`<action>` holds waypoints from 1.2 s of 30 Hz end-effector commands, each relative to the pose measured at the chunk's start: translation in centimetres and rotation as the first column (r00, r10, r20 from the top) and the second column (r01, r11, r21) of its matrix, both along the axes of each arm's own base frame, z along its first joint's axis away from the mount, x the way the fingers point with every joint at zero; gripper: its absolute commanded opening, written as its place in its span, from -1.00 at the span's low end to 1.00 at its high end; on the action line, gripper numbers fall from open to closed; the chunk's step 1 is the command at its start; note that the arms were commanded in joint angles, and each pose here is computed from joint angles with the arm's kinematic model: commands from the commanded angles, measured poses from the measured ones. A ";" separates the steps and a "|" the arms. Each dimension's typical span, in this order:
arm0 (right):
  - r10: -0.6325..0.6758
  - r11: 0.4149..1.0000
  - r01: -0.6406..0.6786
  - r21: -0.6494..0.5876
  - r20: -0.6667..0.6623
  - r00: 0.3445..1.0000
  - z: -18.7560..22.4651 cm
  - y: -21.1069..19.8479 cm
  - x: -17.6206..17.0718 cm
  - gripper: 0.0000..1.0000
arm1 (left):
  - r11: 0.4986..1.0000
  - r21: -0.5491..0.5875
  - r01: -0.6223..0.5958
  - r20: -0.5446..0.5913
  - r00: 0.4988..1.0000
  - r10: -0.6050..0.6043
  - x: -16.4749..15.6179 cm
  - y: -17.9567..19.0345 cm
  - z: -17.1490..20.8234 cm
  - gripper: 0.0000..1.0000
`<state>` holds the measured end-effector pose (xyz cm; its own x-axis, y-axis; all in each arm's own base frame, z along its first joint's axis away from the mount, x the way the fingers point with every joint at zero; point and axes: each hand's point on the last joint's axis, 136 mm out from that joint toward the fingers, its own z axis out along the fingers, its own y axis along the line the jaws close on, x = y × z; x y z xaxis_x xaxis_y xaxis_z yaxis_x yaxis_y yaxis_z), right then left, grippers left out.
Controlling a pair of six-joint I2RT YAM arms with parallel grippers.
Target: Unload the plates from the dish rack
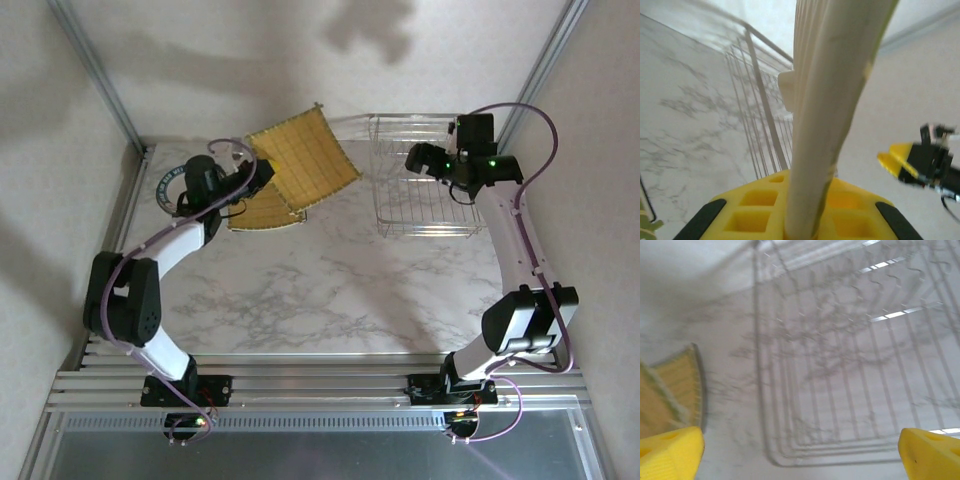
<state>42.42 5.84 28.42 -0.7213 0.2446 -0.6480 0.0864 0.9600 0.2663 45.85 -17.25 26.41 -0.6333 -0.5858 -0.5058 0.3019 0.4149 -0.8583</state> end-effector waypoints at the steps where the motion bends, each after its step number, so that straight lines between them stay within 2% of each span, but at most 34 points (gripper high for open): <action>1: -0.016 0.991 0.007 -0.131 -0.069 0.997 -0.7 -2.3 -1.5 0.98 | 0.953 -0.135 -0.271 0.131 0.949 0.288 0.4 4.7 4.8 -1.00; 3: -0.018 0.990 0.008 -0.138 -0.070 0.997 -0.5 -2.5 -1.7 0.98 | 0.903 -0.219 -0.369 0.098 0.913 0.396 0.0 6.7 4.3 -1.00; 6: -0.021 0.988 0.008 -0.155 -0.080 0.997 -0.6 -2.7 -1.9 0.98 | 0.802 -0.315 -0.507 0.023 0.841 0.541 -1.1 9.5 2.9 -1.00; 10: -0.018 0.987 0.005 -0.160 -0.082 0.997 -0.5 -2.9 -2.3 0.98 | 0.659 -0.366 -0.657 -0.059 0.723 0.688 -2.7 12.3 1.3 -1.00; 15: -0.013 0.988 0.001 -0.152 -0.082 0.997 -0.7 -2.9 -2.7 0.98 | 0.501 -0.412 -0.761 -0.154 0.600 0.785 -4.6 13.7 -0.4 -1.00; 18: -0.007 0.985 -0.011 -0.173 -0.105 0.994 -1.1 -3.2 -3.0 0.98 | 0.452 -0.420 -0.787 -0.190 0.563 0.804 -5.2 13.5 -1.3 -1.00; 23: 0.012 0.976 -0.057 -0.210 -0.209 0.978 -2.5 -4.4 -3.4 0.98 | 0.440 -0.436 -0.785 -0.222 0.568 0.793 -4.7 12.3 -2.6 -1.00; 36: 0.009 0.976 -0.058 -0.212 -0.224 0.975 -3.1 -4.8 -3.0 0.98 | 0.489 -0.408 -0.771 -0.259 0.611 0.748 -0.7 8.2 -6.2 -1.00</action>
<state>39.32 1.30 25.08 -0.8569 0.0993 -0.5058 0.0897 0.9950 0.0434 43.96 -8.20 15.66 0.1348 -0.9791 -0.1523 -0.1468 0.1323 -0.9803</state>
